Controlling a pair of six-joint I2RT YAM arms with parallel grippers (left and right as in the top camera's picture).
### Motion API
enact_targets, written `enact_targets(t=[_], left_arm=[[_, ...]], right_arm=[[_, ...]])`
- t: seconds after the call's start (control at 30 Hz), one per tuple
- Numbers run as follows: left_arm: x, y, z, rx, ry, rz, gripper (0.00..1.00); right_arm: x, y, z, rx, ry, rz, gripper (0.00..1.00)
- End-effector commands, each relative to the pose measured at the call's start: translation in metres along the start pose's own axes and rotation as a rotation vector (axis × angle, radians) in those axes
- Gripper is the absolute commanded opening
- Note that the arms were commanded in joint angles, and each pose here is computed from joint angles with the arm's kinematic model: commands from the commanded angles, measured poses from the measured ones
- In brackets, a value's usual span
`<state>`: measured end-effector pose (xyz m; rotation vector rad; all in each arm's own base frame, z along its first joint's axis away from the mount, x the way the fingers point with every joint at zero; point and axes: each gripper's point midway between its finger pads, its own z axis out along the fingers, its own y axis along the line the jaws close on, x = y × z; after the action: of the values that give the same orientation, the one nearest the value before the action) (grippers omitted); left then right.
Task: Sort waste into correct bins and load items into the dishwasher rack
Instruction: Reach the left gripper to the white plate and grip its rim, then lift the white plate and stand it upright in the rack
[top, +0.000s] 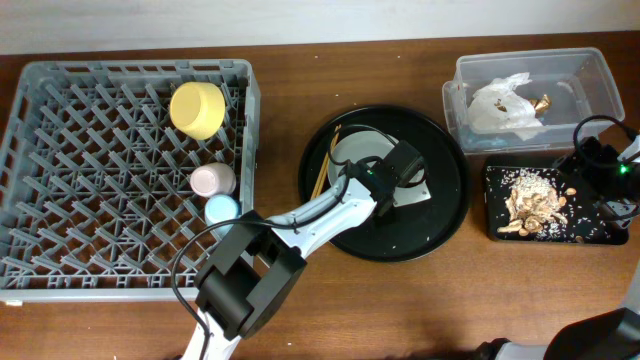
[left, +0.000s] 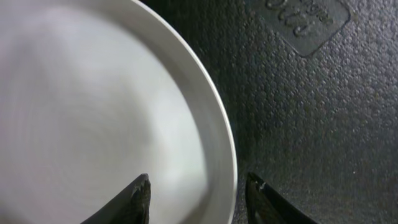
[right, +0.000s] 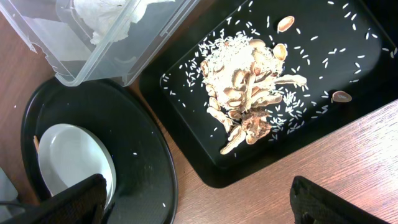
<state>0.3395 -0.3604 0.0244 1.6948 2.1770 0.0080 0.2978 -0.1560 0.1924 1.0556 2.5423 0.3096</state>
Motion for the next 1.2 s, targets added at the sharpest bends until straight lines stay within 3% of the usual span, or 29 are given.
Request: enact_targets(t=[0.0, 0.1, 0.2, 0.3, 0.43, 0.6, 0.83, 0.97, 1.07, 1.17], left_arm=[[0.015, -0.007, 0.01, 0.023, 0.057, 0.036, 0.49], [0.02, -0.008, 0.016, 0.026, 0.078, 0.038, 0.44], [0.02, -0.009, 0.016, 0.026, 0.079, 0.039, 0.13], [0.02, -0.009, 0.016, 0.027, 0.081, 0.043, 0.0], [0.016, -0.004, 0.011, 0.015, 0.074, 0.041, 0.0], [-0.01, 0.01, -0.028, 0.014, 0.069, -0.003, 0.0], [-0.048, 0.046, -0.108, -0.028, -0.005, -0.194, 0.0], [-0.043, 0.073, -0.164, 0.022, -0.055, -0.353, 0.0], [-0.003, 0.125, -0.238, 0.04, -0.138, -0.58, 0.0], [0.076, 0.178, -0.297, 0.015, -0.199, -0.827, 0.0]], right_arm=[[0.002, 0.0, 0.003, -0.005, 0.011, -0.008, 0.95], [0.002, -0.001, 0.003, -0.002, 0.011, -0.008, 0.95], [0.001, -0.001, 0.003, -0.003, 0.011, -0.011, 0.95], [0.001, -0.001, 0.003, -0.003, 0.011, -0.011, 0.95], [0.001, -0.001, 0.003, -0.003, 0.011, -0.011, 0.95], [0.002, -0.001, 0.003, -0.003, 0.011, -0.01, 0.95], [0.002, -0.001, 0.003, -0.002, 0.015, -0.009, 0.95], [0.002, -0.001, 0.003, -0.002, 0.014, -0.01, 0.95], [0.002, -0.001, 0.003, -0.002, 0.015, -0.009, 0.95], [0.003, -0.001, 0.003, -0.002, 0.018, -0.008, 0.95]])
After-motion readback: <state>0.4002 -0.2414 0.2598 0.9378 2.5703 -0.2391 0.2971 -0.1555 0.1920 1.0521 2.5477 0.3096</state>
